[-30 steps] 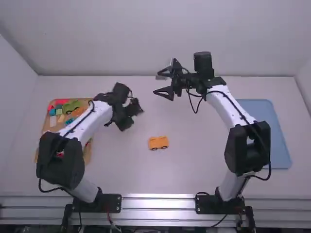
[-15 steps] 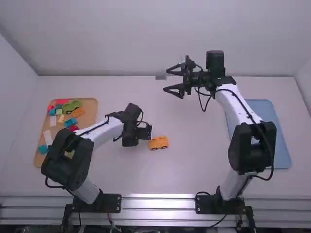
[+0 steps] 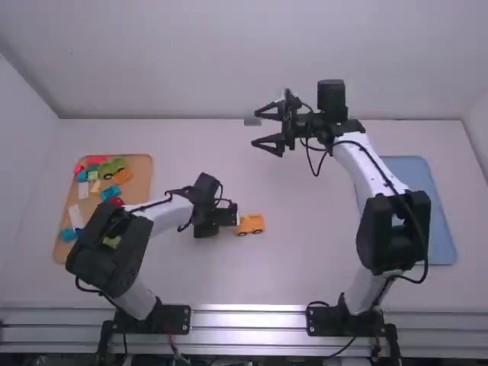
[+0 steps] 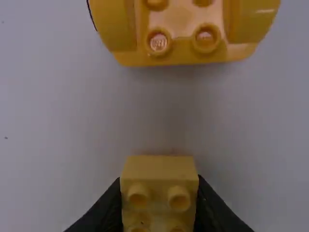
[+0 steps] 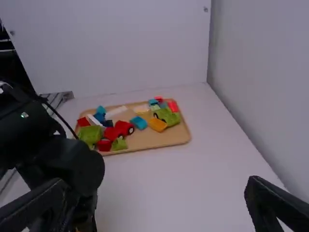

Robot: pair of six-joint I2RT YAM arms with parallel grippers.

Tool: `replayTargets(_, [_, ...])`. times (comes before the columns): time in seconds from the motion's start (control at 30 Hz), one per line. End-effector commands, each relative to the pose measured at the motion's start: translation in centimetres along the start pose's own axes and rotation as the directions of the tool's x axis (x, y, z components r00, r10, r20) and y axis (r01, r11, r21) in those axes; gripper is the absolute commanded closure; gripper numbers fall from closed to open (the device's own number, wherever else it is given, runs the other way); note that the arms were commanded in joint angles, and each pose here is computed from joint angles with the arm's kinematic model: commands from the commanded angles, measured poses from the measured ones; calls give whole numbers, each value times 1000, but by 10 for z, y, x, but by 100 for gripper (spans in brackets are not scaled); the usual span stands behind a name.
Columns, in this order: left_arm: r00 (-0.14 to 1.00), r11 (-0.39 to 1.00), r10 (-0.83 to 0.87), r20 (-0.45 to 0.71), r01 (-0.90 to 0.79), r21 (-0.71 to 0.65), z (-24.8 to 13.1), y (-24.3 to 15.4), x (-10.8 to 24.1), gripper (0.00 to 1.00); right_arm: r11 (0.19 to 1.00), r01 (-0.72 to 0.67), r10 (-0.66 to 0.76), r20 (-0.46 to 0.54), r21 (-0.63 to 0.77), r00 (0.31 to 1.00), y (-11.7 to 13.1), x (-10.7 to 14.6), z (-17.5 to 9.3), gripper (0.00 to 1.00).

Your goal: Assemble lego blocks to make yellow taxi

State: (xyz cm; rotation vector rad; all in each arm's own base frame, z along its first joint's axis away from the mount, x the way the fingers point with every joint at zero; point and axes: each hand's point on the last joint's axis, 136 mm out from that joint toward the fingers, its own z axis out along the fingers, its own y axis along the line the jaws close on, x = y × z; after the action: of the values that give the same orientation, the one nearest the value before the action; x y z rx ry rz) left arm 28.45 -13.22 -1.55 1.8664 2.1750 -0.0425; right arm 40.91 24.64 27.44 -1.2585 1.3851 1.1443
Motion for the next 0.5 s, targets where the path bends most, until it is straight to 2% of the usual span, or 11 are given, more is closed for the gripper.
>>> replayTargets(0.0, [1000, 1000, -11, 0, 11, 11, 4, -2, 2, 0, 1000, 15, -15, 7, -2, 1000, -2, -8, 0, 1])
replayTargets(0.13, [998, 997, -9, -66, 4, -71, 1, 16, 11, 1, 1000, 17, -17, 7, -2, 1000, -2, -8, 0, 1])
replayTargets(0.23, [997, 994, -10, -73, 2, -110, -8, 29, 8, 1, 1000, 20, -20, 8, -2, 1000, -2, -8, 0, 1])
replayTargets(0.33, [1000, 996, 9, 2, -9, -91, -29, 33, -12, 1, 1000, 29, -29, 11, -1, 1000, -3, -10, 0, 1])
replayTargets(0.47, [982, 989, 145, 120, -140, -47, -68, 30, -37, 1, 999, 51, -51, 16, 1, 999, -4, -12, 0, 1])
